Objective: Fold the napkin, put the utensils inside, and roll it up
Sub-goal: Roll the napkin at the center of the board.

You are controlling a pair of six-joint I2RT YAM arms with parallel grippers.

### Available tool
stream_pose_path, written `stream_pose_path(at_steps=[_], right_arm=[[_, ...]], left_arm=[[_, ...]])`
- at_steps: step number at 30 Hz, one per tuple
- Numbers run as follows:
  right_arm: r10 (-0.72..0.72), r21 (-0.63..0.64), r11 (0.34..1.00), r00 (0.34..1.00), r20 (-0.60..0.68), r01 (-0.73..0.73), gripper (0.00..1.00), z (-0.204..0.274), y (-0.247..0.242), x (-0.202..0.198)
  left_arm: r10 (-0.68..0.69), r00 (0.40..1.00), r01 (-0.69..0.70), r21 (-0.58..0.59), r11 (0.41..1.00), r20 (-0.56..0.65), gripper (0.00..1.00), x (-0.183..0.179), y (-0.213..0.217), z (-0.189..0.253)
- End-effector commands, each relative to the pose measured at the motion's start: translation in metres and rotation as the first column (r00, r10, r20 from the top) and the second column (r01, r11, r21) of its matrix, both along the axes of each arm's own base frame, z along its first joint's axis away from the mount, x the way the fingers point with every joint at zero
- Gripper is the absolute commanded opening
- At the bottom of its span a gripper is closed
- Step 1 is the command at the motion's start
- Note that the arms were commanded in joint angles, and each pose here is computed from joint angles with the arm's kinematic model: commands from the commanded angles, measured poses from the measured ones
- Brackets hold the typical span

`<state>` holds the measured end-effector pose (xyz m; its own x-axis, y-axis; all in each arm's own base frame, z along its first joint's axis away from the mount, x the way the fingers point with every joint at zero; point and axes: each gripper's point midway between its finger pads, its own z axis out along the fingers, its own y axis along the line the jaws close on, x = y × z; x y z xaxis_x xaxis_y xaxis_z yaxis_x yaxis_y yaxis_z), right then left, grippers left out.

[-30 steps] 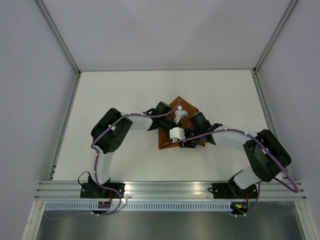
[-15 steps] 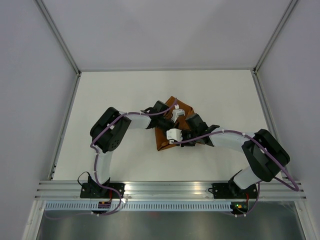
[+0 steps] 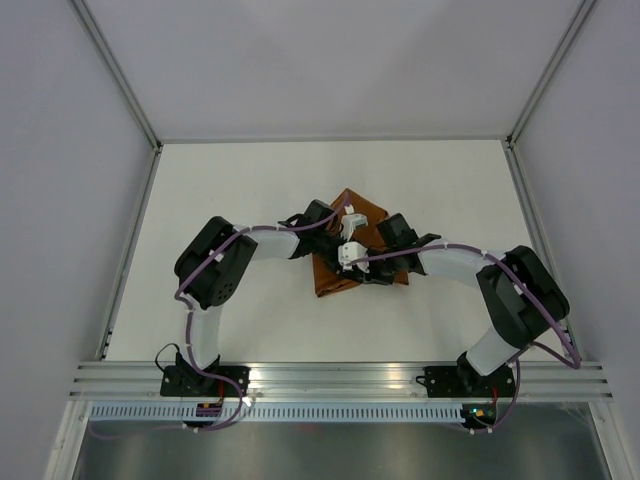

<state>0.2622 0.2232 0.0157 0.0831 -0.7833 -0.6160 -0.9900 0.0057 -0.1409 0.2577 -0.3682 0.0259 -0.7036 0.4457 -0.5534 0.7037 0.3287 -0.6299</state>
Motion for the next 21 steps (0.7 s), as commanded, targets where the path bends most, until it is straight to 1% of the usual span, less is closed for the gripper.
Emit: stream_pose_path(at_steps=[1, 3, 4, 5, 8, 9, 11, 12, 13, 16, 17, 21], right_arm=[[-0.002, -0.019, 1.0, 0.987, -0.163, -0.001, 0.06, -0.01, -0.011, -0.019], [0.009, -0.007, 1.0, 0.979, -0.203, -0.01, 0.05, -0.009, -0.01, -0.021], [0.0, -0.015, 1.0, 0.968, -0.25, -0.004, 0.05, -0.012, -0.015, -0.025], [0.015, 0.006, 1.0, 0.967, -0.255, -0.013, 0.04, -0.007, -0.011, -0.022], [0.017, 0.018, 1.0, 0.954, -0.298, -0.012, 0.04, -0.007, -0.013, -0.022], [0.018, 0.02, 1.0, 0.952, -0.304, -0.012, 0.04, -0.006, -0.013, -0.021], [0.016, 0.019, 1.0, 0.941, -0.337, -0.01, 0.04, -0.006, -0.015, -0.022], [0.024, 0.025, 1.0, 0.937, -0.349, -0.017, 0.04, -0.007, -0.015, -0.023], [0.022, 0.024, 1.0, 0.929, -0.371, -0.014, 0.04, -0.006, -0.016, -0.023], [0.028, 0.034, 0.999, 0.906, -0.423, -0.014, 0.03, -0.006, -0.018, -0.023], [0.028, 0.037, 0.999, 0.9, -0.435, -0.014, 0.03, -0.006, -0.019, -0.023], [0.028, 0.046, 0.999, 0.866, -0.499, -0.005, 0.03, -0.01, -0.025, -0.022]], left_arm=[[0.09, 0.995, -0.088, -0.042, 0.995, 0.051, 0.37, 0.014, -0.003, 0.031], [0.117, 0.991, -0.114, -0.052, 0.992, 0.059, 0.38, 0.017, -0.002, 0.038], [0.145, 0.987, -0.141, -0.05, 0.989, 0.075, 0.39, 0.021, 0.0, 0.037], [0.164, 0.982, -0.159, -0.062, 0.985, 0.09, 0.39, 0.025, 0.001, 0.044], [0.232, 0.967, -0.224, -0.082, 0.971, 0.106, 0.39, 0.034, 0.006, 0.049], [0.25, 0.961, -0.239, -0.101, 0.966, 0.115, 0.39, 0.035, 0.007, 0.058], [0.293, 0.944, -0.279, -0.109, 0.954, 0.15, 0.39, 0.04, 0.012, 0.06], [0.308, 0.936, -0.289, -0.125, 0.949, 0.173, 0.39, 0.042, 0.014, 0.068], [0.336, 0.922, -0.32, -0.111, 0.941, 0.193, 0.39, 0.044, 0.02, 0.063], [0.401, 0.88, -0.379, -0.133, 0.916, 0.254, 0.39, 0.05, 0.031, 0.066], [0.42, 0.862, -0.384, -0.177, 0.906, 0.282, 0.39, 0.054, 0.031, 0.073], [0.47, 0.816, -0.407, -0.243, 0.88, 0.337, 0.39, 0.053, 0.041, 0.076]])
